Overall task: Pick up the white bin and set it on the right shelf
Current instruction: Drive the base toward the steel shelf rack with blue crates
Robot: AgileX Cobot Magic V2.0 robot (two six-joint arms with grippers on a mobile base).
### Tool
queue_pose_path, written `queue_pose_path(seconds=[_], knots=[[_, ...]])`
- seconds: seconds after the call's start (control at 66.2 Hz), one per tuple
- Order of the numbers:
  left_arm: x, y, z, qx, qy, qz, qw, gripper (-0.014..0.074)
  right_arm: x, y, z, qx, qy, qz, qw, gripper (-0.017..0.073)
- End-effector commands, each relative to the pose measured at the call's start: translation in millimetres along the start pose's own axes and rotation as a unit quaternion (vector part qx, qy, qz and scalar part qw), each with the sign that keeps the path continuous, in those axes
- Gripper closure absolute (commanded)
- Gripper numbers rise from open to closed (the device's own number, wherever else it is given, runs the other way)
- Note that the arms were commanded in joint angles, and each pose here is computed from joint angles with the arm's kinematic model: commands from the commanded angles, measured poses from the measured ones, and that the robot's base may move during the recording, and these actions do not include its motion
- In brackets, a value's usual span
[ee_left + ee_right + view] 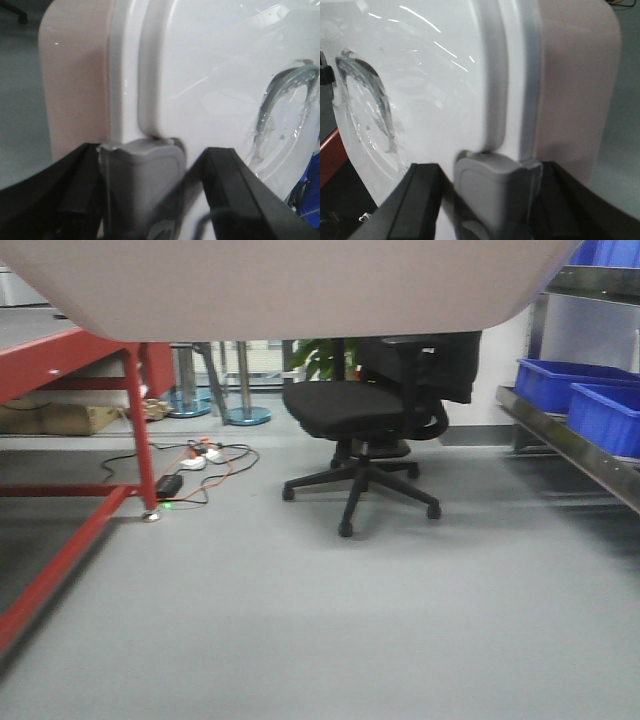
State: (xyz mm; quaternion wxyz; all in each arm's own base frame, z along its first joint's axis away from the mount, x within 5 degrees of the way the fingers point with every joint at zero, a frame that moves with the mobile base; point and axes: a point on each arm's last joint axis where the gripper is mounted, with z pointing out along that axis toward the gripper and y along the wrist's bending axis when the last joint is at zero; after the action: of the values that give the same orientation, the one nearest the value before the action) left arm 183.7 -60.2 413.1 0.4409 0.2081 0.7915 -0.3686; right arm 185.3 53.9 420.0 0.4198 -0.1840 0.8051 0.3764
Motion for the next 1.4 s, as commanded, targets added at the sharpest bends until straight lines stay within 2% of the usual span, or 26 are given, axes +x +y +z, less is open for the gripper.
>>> queue_pose_path(seconds=[0.0, 1.39], knots=[[-14.4, -22.8, -6.9, 0.066, -0.052, -0.002, 0.996, 0.0319, -10.0, 29.7, -8.2, -0.097, -0.032, 0.000, 0.995, 0.0134], [-14.4, -22.8, -6.9, 0.066, -0.052, -0.002, 0.996, 0.0319, -9.9, 29.8, -8.2, -0.097, -0.031, 0.000, 0.995, 0.0134]])
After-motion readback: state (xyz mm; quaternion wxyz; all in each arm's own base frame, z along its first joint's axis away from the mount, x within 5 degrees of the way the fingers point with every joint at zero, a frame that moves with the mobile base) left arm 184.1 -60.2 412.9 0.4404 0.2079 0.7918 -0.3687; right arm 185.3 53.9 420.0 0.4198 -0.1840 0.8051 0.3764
